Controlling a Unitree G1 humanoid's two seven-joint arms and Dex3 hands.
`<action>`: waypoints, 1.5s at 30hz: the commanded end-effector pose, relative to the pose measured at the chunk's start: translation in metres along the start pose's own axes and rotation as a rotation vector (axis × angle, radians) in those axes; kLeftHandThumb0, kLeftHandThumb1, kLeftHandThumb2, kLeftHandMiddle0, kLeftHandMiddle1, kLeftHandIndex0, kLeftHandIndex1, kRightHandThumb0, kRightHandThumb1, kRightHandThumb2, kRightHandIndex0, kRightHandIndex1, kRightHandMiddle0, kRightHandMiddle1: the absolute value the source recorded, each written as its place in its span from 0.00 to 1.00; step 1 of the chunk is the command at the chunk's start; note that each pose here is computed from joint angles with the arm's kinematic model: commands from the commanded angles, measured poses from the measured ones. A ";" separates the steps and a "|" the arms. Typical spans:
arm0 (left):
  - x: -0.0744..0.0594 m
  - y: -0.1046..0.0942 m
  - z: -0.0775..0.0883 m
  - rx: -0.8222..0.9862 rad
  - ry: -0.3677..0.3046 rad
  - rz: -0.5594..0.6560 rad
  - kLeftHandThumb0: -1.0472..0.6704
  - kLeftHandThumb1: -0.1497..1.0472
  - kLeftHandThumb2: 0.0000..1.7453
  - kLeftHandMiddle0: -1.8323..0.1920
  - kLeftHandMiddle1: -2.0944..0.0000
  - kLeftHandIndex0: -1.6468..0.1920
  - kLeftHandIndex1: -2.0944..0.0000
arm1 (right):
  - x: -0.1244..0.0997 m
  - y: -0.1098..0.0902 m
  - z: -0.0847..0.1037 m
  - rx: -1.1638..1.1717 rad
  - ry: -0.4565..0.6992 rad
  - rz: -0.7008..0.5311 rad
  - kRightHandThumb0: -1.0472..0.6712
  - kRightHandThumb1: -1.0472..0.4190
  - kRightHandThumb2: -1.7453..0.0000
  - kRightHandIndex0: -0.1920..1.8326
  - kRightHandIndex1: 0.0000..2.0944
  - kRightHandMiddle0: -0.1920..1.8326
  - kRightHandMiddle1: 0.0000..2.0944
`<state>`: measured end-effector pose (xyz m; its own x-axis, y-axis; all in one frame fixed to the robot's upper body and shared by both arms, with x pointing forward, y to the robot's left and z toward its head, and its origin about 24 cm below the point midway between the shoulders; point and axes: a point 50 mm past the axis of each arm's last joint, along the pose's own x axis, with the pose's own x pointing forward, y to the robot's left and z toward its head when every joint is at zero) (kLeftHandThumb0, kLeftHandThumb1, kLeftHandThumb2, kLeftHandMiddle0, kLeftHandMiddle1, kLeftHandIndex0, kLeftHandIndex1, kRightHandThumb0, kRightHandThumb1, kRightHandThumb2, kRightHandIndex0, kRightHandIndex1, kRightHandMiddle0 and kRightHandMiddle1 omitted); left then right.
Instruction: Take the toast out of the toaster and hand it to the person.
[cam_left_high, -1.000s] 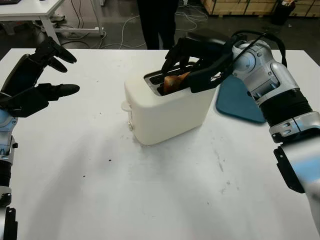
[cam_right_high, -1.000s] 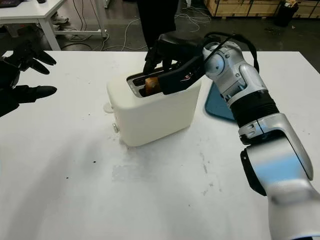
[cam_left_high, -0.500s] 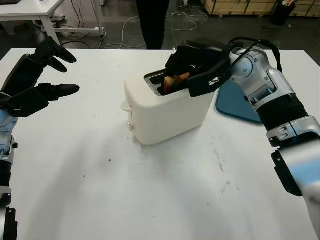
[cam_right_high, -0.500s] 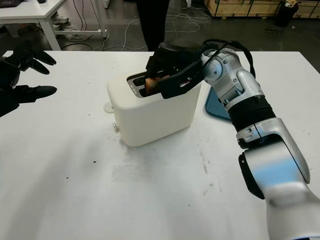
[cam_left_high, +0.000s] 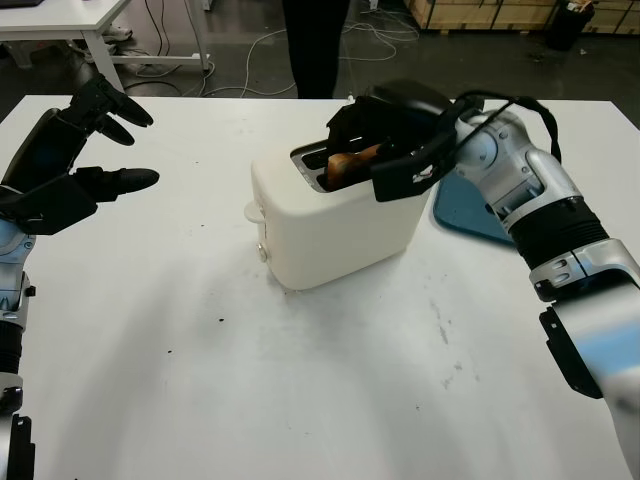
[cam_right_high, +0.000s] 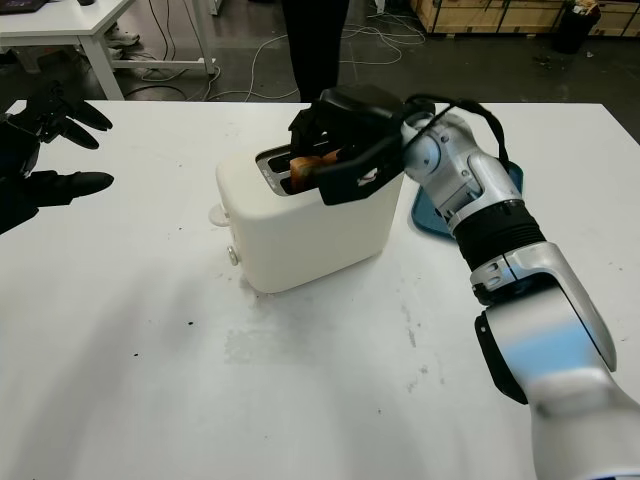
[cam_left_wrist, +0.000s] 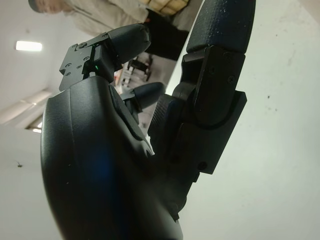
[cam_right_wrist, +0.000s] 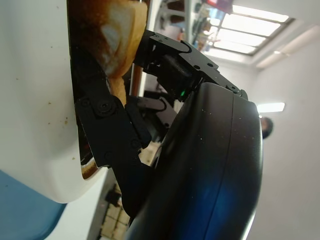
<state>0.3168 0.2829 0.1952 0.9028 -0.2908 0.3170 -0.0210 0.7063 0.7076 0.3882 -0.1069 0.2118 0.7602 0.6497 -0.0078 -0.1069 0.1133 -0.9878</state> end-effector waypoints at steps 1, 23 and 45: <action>-0.001 0.000 0.000 -0.009 0.000 0.014 0.00 0.89 0.12 0.91 0.21 0.90 0.28 | -0.003 0.005 -0.003 -0.040 -0.012 -0.008 0.28 0.09 0.92 0.64 0.78 0.56 0.69; -0.001 0.000 0.000 0.000 -0.005 0.015 0.00 0.89 0.12 0.91 0.21 0.90 0.27 | -0.007 -0.064 -0.013 0.043 -0.013 -0.376 0.40 0.09 0.93 0.64 0.83 0.52 0.83; 0.000 0.000 0.000 -0.005 -0.001 0.012 0.00 0.89 0.12 0.91 0.21 0.90 0.27 | -0.035 -0.115 -0.051 0.313 0.159 -0.666 0.41 0.09 0.88 0.65 0.83 0.55 0.83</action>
<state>0.3167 0.2834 0.1947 0.9035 -0.2857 0.3194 -0.0256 0.7080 0.7057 0.4062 -0.1732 0.3093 0.8046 0.3053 0.5094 0.2167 0.6476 -0.7305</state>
